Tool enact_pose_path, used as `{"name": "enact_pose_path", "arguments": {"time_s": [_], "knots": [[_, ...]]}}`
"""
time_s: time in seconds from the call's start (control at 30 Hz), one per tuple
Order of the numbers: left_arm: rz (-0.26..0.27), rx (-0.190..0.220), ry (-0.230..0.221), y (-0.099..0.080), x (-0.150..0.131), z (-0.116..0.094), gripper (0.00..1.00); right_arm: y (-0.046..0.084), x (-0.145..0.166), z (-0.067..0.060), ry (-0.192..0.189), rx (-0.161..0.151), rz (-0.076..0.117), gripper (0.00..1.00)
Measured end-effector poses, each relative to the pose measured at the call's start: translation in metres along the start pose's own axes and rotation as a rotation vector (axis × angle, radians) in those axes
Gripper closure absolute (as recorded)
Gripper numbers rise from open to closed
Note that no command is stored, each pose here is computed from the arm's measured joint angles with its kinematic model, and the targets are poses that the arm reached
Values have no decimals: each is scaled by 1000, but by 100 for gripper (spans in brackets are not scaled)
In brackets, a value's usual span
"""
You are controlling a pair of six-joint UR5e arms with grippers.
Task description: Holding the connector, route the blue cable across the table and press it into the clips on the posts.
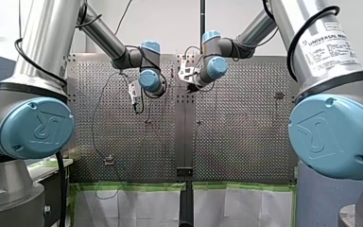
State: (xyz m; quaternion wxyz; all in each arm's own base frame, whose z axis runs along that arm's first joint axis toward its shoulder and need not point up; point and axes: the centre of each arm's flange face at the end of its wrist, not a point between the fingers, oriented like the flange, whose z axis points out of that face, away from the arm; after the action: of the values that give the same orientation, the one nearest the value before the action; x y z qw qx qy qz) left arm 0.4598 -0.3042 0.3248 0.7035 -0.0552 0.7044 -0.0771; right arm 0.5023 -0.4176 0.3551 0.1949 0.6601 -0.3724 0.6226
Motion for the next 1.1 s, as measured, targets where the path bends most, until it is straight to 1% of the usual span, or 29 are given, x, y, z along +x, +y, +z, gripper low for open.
{"name": "enact_pose_path", "arguments": {"time_s": [0.17, 0.4, 0.53, 0.63, 0.7, 0.77, 0.93, 1.1], "knots": [[-17, 8, -41, -2, -25, -8, 100, -6, 23, -13, 37, -1, -7, 100], [-39, 14, -97, -1, -57, -17, 100, -15, 60, -36, 93, -1, -12, 100], [-56, 16, -139, 0, -78, -22, 100, -19, 80, -50, 130, 3, -15, 100], [-73, 25, -181, 1, -98, -24, 100, -18, 94, -58, 155, 2, -16, 100], [-79, 36, -198, 0, -109, -24, 100, -16, 95, -58, 158, -2, -17, 100], [-78, 47, -199, -1, -111, -21, 100, -14, 93, -56, 154, -5, -16, 100], [-80, 53, -190, 1, -105, -12, 100, -5, 82, -47, 134, -19, -15, 100], [-73, 60, -165, 4, -90, -1, 100, 3, 73, -39, 120, -31, -12, 100]]}}
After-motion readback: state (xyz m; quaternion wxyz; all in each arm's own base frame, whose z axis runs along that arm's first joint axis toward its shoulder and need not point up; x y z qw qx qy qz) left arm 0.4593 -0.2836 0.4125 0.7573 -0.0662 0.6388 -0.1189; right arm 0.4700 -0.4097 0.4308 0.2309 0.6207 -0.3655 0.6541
